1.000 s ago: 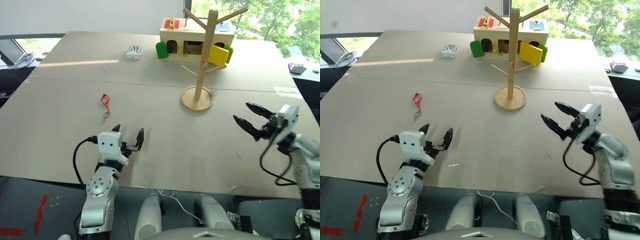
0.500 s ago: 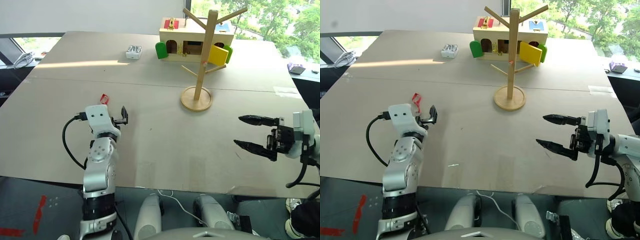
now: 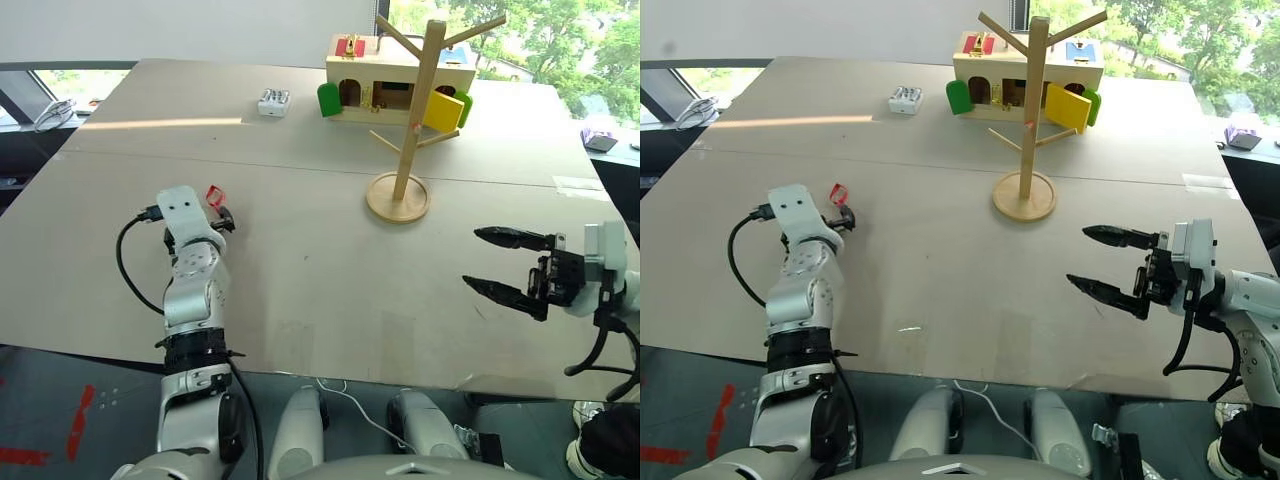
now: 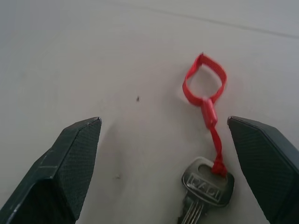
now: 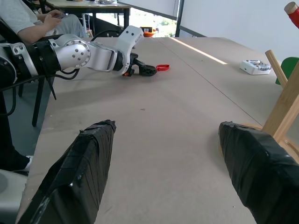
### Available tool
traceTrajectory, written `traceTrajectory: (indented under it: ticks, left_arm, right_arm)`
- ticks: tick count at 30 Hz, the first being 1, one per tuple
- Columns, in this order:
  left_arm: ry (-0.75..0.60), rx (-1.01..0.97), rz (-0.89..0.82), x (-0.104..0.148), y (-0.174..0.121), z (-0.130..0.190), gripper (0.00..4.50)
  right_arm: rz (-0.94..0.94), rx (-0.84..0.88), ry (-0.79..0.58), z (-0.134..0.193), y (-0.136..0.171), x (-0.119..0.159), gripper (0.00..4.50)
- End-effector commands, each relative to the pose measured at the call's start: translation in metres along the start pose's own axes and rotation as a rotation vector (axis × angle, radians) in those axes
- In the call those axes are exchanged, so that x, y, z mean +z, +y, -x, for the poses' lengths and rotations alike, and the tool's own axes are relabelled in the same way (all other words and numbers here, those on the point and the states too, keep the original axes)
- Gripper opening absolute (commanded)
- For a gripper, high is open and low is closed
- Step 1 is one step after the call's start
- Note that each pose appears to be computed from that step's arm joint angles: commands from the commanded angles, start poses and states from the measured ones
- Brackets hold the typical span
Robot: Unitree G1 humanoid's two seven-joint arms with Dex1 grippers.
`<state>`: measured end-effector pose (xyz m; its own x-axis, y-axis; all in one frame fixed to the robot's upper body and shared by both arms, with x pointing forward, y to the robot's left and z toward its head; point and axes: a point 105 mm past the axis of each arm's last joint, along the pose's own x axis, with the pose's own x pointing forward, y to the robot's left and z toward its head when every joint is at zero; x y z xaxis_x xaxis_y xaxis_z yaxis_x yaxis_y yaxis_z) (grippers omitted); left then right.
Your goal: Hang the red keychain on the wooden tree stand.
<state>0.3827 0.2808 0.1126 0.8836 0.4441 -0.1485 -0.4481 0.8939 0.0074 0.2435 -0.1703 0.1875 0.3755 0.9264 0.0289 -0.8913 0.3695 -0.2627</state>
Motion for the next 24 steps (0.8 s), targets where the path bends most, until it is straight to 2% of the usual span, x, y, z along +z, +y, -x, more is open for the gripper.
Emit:
traceTrajectory:
  ticks: [1, 9, 24]
  left_arm:
    - [-0.034, -0.004, 0.004, 0.012, -0.010, -0.002, 4.48]
    - [-0.031, -0.004, -0.008, 0.016, -0.021, -0.009, 4.48]
    - [-0.008, 0.021, 0.048, 0.010, -0.012, -0.017, 4.48]
  right_arm:
    - [0.049, -0.010, -0.019, 0.000, 0.000, 0.012, 3.81]
    - [0.048, -0.025, -0.022, -0.001, 0.000, 0.012, 3.81]
    - [0.045, -0.061, -0.031, -0.001, -0.004, 0.014, 3.81]
